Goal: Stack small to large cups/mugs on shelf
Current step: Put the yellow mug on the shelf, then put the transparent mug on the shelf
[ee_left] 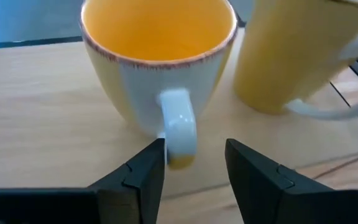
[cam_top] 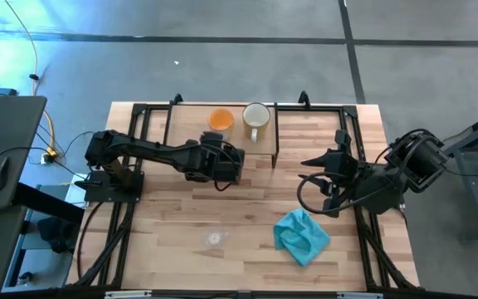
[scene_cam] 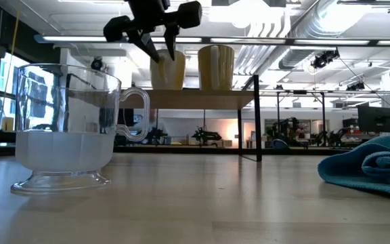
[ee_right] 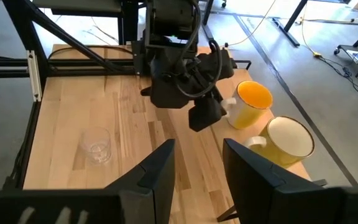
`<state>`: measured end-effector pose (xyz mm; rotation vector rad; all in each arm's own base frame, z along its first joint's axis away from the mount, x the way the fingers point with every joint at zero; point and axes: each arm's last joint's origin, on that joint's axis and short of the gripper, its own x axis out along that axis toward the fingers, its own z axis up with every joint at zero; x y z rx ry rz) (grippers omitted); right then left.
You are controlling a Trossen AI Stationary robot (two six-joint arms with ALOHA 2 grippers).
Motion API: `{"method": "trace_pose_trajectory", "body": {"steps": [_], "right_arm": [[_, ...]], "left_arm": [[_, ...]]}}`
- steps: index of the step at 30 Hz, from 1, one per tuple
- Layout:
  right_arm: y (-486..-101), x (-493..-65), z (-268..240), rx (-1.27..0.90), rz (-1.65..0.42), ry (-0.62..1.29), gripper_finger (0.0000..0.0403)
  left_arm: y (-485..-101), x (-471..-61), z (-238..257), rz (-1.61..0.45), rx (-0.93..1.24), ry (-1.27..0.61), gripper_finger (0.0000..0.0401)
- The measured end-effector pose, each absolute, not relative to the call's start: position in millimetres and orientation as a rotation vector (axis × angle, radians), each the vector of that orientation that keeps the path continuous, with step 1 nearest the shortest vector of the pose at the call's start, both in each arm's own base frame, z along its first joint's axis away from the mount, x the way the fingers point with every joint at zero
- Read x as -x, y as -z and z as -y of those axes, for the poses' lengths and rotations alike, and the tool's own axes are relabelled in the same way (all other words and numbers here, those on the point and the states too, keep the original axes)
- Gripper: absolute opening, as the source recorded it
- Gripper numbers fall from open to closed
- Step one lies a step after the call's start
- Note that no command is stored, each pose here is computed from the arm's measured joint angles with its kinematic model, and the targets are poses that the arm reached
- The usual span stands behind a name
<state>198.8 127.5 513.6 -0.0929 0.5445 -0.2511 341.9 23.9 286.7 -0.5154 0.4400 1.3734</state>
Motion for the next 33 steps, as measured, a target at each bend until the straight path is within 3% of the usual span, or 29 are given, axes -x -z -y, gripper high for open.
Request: {"method": "trace_pose_trajectory", "body": {"steps": [17,33], "right_arm": [[-513.3,-198.7,-127.8,0.093,-0.553,0.236,0.0126],[-513.0,-198.7,-128.1,0.111,-0.564,0.217,0.0126]], "left_arm": [[-285.3,-336.7,-5.5,-0.496,0.469,-1.349,0.0158],[-285.3,-323.9,81.9,-0.525,0.411,-1.123,0.0158]]}}
